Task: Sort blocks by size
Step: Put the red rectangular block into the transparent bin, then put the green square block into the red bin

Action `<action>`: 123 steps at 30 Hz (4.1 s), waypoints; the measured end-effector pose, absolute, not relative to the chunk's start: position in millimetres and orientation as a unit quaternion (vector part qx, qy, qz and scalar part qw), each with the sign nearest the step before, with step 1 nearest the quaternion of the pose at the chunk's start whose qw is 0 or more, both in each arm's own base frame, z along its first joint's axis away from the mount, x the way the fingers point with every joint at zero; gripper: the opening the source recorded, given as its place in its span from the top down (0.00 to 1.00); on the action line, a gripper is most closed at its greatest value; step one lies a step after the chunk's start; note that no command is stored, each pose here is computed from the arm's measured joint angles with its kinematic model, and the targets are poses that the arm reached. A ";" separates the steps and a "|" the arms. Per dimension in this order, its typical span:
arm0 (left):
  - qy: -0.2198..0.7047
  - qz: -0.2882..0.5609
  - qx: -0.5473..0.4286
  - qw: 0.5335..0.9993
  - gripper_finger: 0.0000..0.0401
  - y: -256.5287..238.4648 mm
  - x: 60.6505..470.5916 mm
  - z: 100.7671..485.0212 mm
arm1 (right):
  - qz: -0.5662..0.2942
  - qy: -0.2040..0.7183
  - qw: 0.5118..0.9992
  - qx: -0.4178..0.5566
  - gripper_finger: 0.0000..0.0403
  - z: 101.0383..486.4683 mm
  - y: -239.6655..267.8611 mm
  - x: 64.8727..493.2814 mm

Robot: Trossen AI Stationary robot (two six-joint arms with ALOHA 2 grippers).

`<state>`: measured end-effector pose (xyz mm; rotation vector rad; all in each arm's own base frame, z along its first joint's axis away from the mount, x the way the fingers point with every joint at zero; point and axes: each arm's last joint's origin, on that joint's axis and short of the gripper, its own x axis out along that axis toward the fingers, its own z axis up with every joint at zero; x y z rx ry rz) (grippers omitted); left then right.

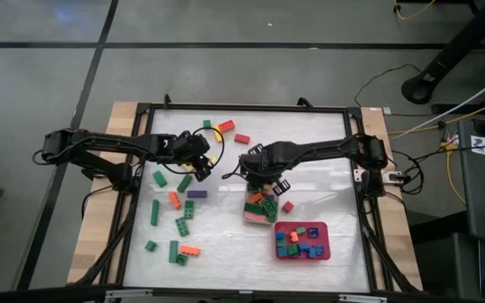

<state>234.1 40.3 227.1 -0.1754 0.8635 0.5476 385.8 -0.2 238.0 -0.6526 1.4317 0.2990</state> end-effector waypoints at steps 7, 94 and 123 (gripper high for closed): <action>0.411 0.264 -0.090 0.868 0.64 40.2 234.1 227.1 | 0.077 0.649 0.722 -0.227 0.64 237.9 -0.2 386.2; 0.512 0.227 -0.015 0.828 0.51 69.4 198.8 137.4 | 0.056 0.720 0.654 -0.226 0.50 244.1 -2.7 365.9; 0.095 0.015 -0.097 0.991 0.71 -9.5 282.8 201.4 | -0.057 0.606 0.790 -0.081 0.50 329.8 -98.6 311.5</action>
